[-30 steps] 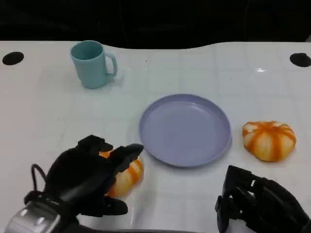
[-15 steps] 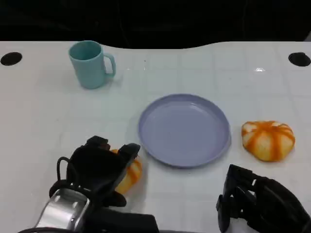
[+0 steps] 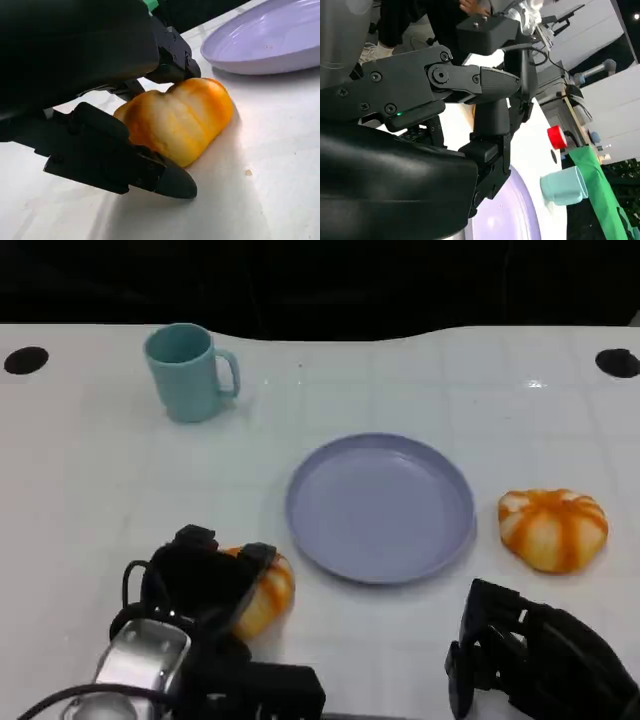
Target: Grasp the bread from the table and place it into the plate.
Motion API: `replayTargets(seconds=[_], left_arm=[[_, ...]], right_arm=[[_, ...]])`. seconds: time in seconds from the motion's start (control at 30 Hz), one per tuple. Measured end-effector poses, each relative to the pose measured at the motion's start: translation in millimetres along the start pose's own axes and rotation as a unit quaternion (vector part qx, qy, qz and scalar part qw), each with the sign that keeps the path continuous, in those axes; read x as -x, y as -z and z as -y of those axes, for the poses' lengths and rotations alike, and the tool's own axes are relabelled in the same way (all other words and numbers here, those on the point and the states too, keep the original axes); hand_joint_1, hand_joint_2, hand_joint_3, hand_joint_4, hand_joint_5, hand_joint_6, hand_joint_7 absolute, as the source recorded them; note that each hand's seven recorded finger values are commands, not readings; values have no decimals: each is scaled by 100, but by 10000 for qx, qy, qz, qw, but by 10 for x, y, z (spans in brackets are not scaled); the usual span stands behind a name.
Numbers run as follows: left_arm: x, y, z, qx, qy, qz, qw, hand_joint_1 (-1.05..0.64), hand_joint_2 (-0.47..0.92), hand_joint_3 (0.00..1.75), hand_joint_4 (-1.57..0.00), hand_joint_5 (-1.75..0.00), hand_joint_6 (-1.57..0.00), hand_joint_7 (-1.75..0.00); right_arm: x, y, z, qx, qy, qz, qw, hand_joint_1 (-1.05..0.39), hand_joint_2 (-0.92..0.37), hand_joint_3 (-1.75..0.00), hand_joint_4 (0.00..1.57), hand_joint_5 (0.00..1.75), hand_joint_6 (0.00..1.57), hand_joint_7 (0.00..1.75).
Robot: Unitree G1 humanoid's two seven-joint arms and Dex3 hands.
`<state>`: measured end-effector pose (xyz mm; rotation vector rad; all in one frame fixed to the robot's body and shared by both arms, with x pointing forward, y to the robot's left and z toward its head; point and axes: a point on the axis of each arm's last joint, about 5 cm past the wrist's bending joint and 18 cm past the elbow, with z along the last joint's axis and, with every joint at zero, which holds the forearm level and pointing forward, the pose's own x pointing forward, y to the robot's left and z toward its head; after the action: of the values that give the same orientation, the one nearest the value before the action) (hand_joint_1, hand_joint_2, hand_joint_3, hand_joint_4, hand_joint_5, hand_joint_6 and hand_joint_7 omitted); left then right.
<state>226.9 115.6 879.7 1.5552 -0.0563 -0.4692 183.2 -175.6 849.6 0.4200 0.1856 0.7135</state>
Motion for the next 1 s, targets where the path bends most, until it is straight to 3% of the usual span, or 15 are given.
replayTargets(seconds=[0.03, 0.1, 0.2, 0.23, 0.3, 0.43, 0.53, 0.6, 0.67, 0.77, 0.83, 0.93, 1.0], left_arm=[[-15, 9, -6, 24, 3, 24, 10000, -46, 92, 12, -56, -100, -62, -10], [-52, 45, 20, 74, -126, 176, 9997, -39, 92, 28, -70, -132, -88, -19], [-86, 131, 122, 108, -466, 415, 9980, -38, 92, 44, -75, -135, -102, -21], [-94, 145, 149, 129, -533, 459, 9974, -36, 92, 44, -75, -153, -107, -23], [-121, 161, 185, 133, -651, 547, 9963, -36, 92, 45, -75, -170, -109, -23], [-159, 190, 243, 47, -839, 587, 9947, -37, 92, 47, -74, -174, -111, -26], [-165, 197, 275, 11, -957, 576, 9937, -38, 92, 50, -73, -175, -89, -79], [-163, 201, 297, 11, -1081, 550, 9926, -37, 89, 53, -73, -175, -79, -105], [-160, 206, 321, 6, -1219, 509, 9912, -38, 84, 61, -74, -175, -73, -123], [-159, 212, 342, -1, -1392, 415, 9894, -37, 79, 69, -75, -175, -69, -133], [-155, 221, 351, -25, -1502, 325, 9881, -38, 69, 85, -78, -175, -60, -157], [-128, 236, 387, -53, -1782, 127, 9839, -37, 62, 97, -81, -175, -55, -168], [-110, 242, 397, -11, -1942, 21, 9810, -36, 62, 96, -81, -175, -56, -163]], right_arm=[[0, 0, 0, 0, 0, 0, 10000, -53, -92, -44, 63, 175, 40, 174], [0, 1, 0, -3, 0, 1, 10000, -52, -92, -44, 63, 175, 39, 174], [0, 1, 0, -6, -1, 3, 10000, -52, -92, -44, 62, 175, 40, 174], [1, 1, 1, -6, 0, 3, 10000, -52, -92, -44, 62, 175, 40, 174], [0, 1, 0, -7, -2, 4, 10000, -52, -92, -44, 62, 175, 40, 174], [0, 0, 0, -7, -1, 3, 10000, -53, -92, -43, 63, 175, 40, 174], [1, 0, 1, -8, -3, 4, 10000, -54, -92, -42, 63, 175, 41, 173], [1, 0, 1, -9, -10, 4, 10000, -54, -92, -41, 62, 175, 41, 173], [1, 0, 1, -11, -10, 6, 10000, -53, -92, -42, 63, 175, 41, 173], [2, 0, 2, -17, -15, 13, 10000, -53, -92, -43, 63, 175, 40, 173], [1, 0, 1, -17, -15, 13, 10000, -52, -92, -43, 62, 175, 40, 174], [2, 0, 2, -25, -21, 22, 10000, -52, -92, -43, 62, 175, 40, 174], [2, 0, 1, -39, -24, 34, 10000, -53, -92, -43, 62, 175, 40, 174]])
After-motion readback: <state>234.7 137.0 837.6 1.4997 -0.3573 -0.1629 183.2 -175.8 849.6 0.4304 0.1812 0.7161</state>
